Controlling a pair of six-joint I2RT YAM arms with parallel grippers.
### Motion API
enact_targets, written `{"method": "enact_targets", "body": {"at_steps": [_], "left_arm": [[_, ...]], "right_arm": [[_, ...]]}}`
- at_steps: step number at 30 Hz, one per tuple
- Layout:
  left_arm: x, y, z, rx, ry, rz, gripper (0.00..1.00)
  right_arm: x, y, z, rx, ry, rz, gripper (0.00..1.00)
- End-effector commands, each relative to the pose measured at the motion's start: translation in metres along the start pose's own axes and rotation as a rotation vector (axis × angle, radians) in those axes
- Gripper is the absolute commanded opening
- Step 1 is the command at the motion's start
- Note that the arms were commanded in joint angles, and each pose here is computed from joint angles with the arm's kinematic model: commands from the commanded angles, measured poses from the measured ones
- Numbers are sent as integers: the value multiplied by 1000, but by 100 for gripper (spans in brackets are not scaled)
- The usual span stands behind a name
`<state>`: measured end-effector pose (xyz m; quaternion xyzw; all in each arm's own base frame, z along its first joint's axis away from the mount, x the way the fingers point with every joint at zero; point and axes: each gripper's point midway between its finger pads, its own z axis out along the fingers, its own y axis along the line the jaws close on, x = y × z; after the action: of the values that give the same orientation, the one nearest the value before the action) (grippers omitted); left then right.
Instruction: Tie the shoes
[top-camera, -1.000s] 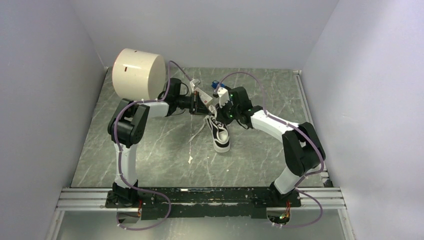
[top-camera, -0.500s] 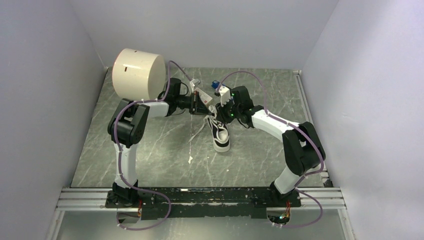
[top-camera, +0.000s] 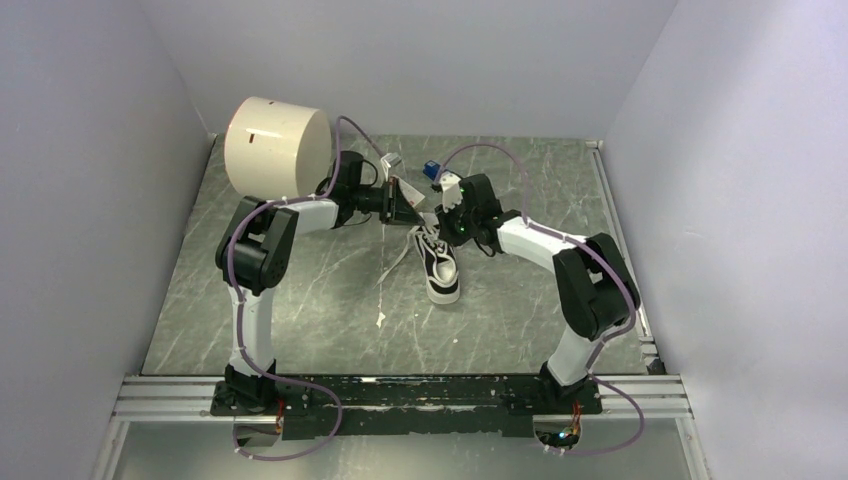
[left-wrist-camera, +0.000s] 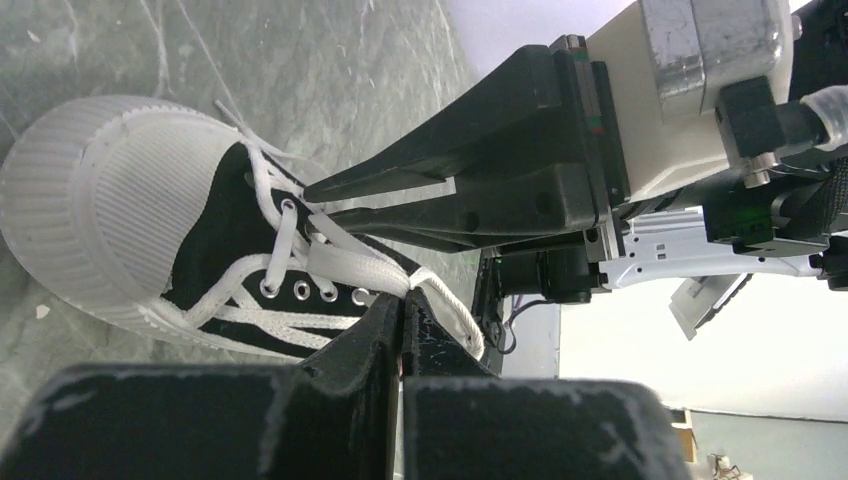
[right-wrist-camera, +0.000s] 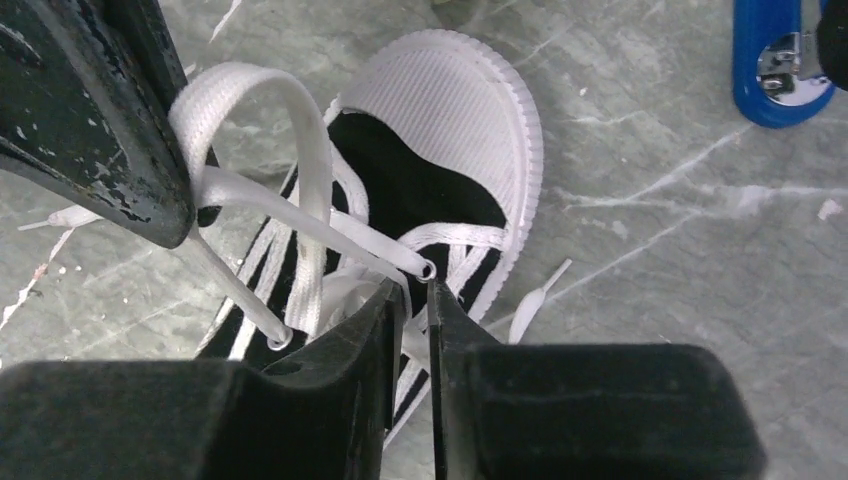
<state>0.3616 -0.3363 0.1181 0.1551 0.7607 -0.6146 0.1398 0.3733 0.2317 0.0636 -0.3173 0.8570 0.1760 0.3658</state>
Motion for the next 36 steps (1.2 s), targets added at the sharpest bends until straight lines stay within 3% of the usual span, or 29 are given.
{"method": "enact_targets", "body": {"at_steps": [1, 6, 14, 30, 36], "left_arm": [[-12, 1, 2, 4, -6, 35, 5], [-10, 3, 2, -1, 0, 41, 5], [-8, 6, 2, -12, 8, 40, 5], [-6, -1, 0, -2, 3, 41, 5], [-3, 0, -1, -8, 6, 39, 5]], "right_arm": [[-22, -10, -15, 70, -40, 44, 24], [-36, 3, -41, 44, -75, 98, 35], [-45, 26, -39, -55, -104, 253, 37], [-26, 21, -5, -49, -75, 339, 35], [-29, 10, 5, -4, -67, 331, 24]]}}
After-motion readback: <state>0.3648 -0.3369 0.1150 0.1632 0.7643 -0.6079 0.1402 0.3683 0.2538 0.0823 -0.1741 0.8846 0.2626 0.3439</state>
